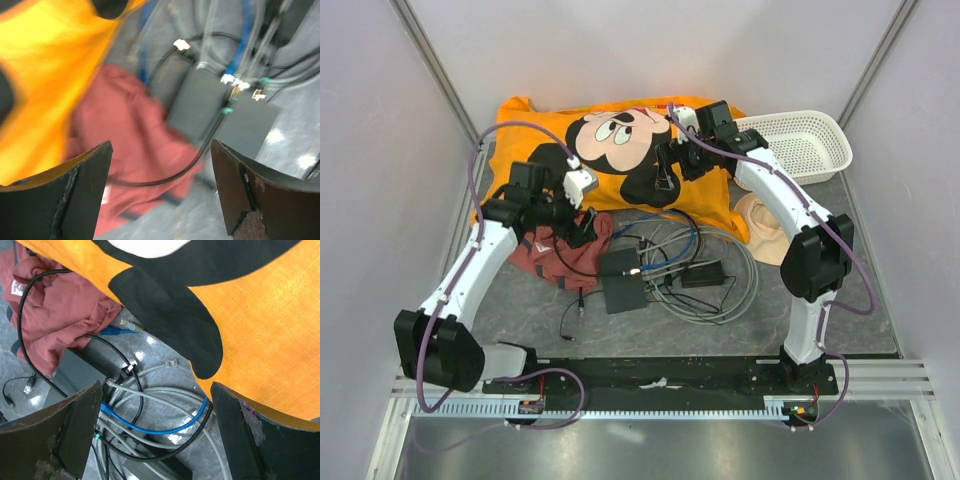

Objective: Pull the plug from the switch port

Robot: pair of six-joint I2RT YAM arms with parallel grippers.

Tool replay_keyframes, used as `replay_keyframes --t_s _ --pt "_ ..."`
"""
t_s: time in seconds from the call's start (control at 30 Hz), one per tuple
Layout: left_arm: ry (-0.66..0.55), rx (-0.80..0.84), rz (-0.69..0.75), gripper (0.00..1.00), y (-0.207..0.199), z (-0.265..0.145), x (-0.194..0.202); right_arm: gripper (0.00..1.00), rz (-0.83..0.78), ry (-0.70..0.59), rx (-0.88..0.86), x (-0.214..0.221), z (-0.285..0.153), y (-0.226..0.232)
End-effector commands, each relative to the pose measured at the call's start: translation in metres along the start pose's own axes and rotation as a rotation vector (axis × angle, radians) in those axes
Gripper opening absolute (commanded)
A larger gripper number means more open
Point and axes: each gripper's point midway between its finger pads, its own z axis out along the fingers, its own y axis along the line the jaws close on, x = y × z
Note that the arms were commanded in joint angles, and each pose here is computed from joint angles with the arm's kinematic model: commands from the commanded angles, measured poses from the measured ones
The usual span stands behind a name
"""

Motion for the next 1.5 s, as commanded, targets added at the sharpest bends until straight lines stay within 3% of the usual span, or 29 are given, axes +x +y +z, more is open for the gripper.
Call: replay_keyframes --t_s 0.0,0.07,0.17,0.43,0.53,0.77,0.87,0.9,0.97,1.07,1.33,1.47 --pt "-0.166 0.147 -0.154 0.86 -0.045 0.029 0.004 0.98 -0.107 -0.056 -0.083 -0.013 -0.028 0.034" --pt "-0.202 0.13 -0.18 0.86 -0.051 0.037 0.004 0.98 -0.142 -0.011 -0.179 0.007 -0.022 0.058" --pt "-0.126 0.129 -0.278 0.82 -0.058 0.053 0.027 0.94 -0.134 0.042 -0.337 0.032 -0.016 0.085" --pt "-0.012 0.048 -0.36 0.75 -0.039 0.069 0.062 0.75 -0.079 0.174 -0.535 0.069 0.022 0.101" --pt "0.046 -0.026 -0.427 0.65 -0.028 0.077 0.079 0.73 -0.07 0.194 -0.506 0.077 0.041 0.096" --pt "0.065 -0.018 -0.452 0.52 -0.036 0.082 0.096 0.68 -0.071 0.224 -0.504 0.082 0.066 0.094" --pt "0.073 -0.034 -0.444 0.32 -0.034 0.086 0.105 0.6 -0.092 0.247 -0.406 0.09 0.079 0.078" --pt "0.074 -0.045 -0.444 0.19 -0.033 0.086 0.106 0.53 -0.102 0.256 -0.349 0.093 0.084 0.069" --pt "0.083 -0.073 -0.441 0.1 -0.028 0.088 0.111 0.37 -0.101 0.27 -0.299 0.097 0.089 0.059" --pt "0.089 -0.083 -0.441 0.06 -0.024 0.092 0.113 0.24 -0.107 0.291 -0.255 0.106 0.095 0.05" --pt "0.13 -0.022 -0.452 0.02 -0.021 0.115 0.113 0.22 -0.163 0.315 -0.193 0.115 0.104 0.053" --pt "0.087 -0.012 -0.399 0.02 -0.015 0.127 0.093 0.15 -0.164 0.358 -0.065 0.131 0.104 0.027"
